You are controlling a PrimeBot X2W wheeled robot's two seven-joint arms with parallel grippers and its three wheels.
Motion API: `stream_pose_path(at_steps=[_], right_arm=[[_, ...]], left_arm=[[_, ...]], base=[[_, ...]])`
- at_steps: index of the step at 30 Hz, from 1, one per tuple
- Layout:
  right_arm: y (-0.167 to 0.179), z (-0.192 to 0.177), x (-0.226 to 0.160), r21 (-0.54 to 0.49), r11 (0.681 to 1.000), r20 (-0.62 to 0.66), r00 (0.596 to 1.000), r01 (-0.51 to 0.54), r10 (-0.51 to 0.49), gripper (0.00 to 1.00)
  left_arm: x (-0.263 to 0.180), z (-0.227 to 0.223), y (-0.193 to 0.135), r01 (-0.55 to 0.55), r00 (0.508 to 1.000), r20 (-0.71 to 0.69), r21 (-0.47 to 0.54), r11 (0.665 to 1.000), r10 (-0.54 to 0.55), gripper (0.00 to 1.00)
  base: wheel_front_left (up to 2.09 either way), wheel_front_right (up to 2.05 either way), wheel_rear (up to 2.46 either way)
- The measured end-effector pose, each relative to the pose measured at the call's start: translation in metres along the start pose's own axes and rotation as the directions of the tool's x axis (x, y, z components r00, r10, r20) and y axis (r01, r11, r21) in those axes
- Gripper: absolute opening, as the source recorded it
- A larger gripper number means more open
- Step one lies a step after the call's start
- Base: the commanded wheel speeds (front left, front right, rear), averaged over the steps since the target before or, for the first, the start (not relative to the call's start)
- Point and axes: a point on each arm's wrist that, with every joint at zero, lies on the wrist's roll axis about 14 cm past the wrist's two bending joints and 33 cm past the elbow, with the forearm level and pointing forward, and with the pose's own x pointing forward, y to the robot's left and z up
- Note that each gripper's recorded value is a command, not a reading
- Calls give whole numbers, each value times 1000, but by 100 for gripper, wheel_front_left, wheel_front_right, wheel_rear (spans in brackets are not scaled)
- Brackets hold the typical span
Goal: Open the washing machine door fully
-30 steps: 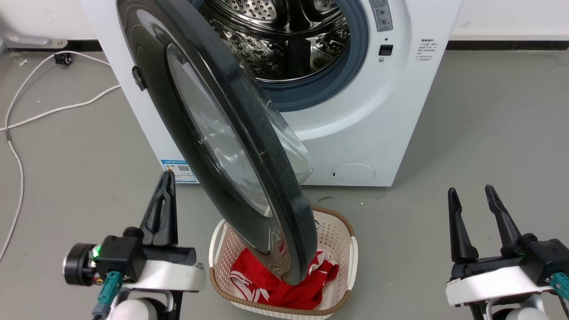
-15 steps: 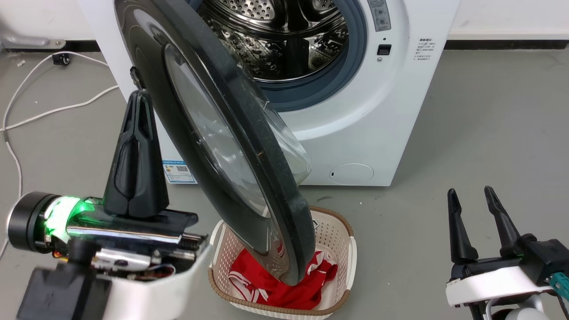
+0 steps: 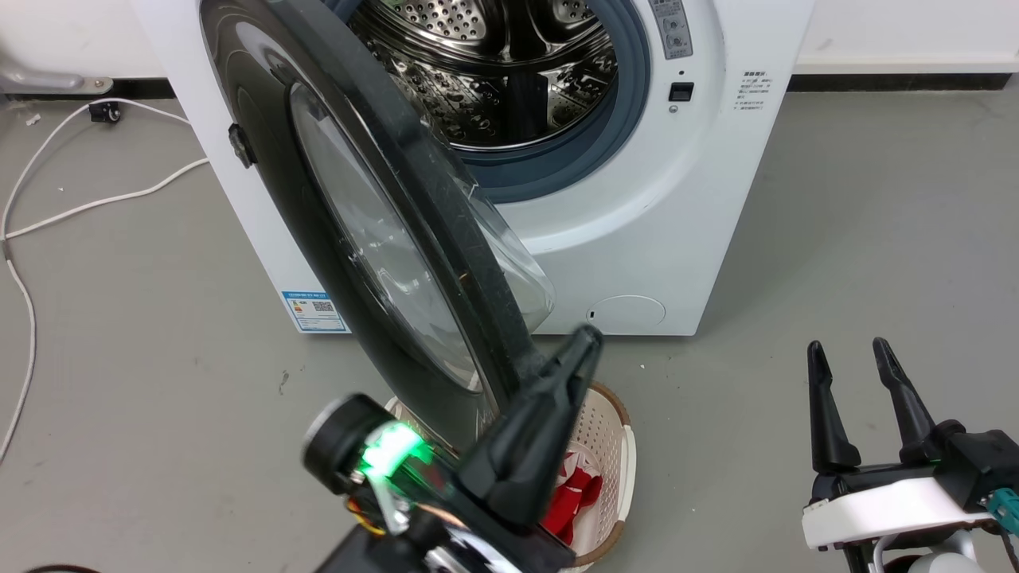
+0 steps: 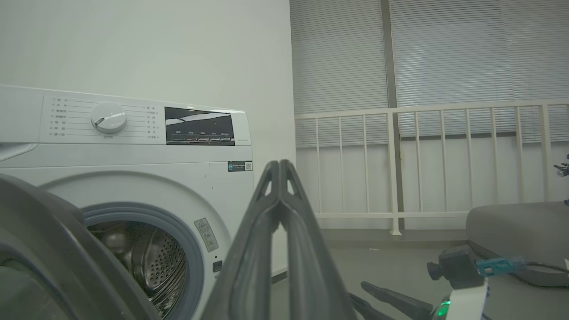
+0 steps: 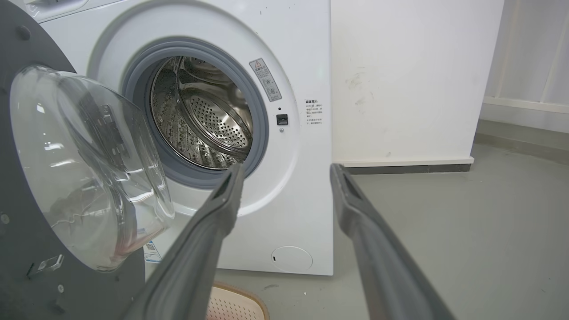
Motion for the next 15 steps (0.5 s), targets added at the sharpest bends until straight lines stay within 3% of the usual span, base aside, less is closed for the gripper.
stream_pose_path(at_steps=[7, 15], right_arm=[[2, -2, -1, 13, 1000, -6, 1000, -4, 4, 100], [2, -8, -1, 12, 1000, -28, 1000, -2, 3, 100]], left_arm=[[-36, -67, -21, -8, 952, -305, -132, 991, -32, 0], [-76, -124, -24, -54, 852, -523, -159, 986, -38, 0]], base=[[0, 0, 0], [0, 0, 0]])
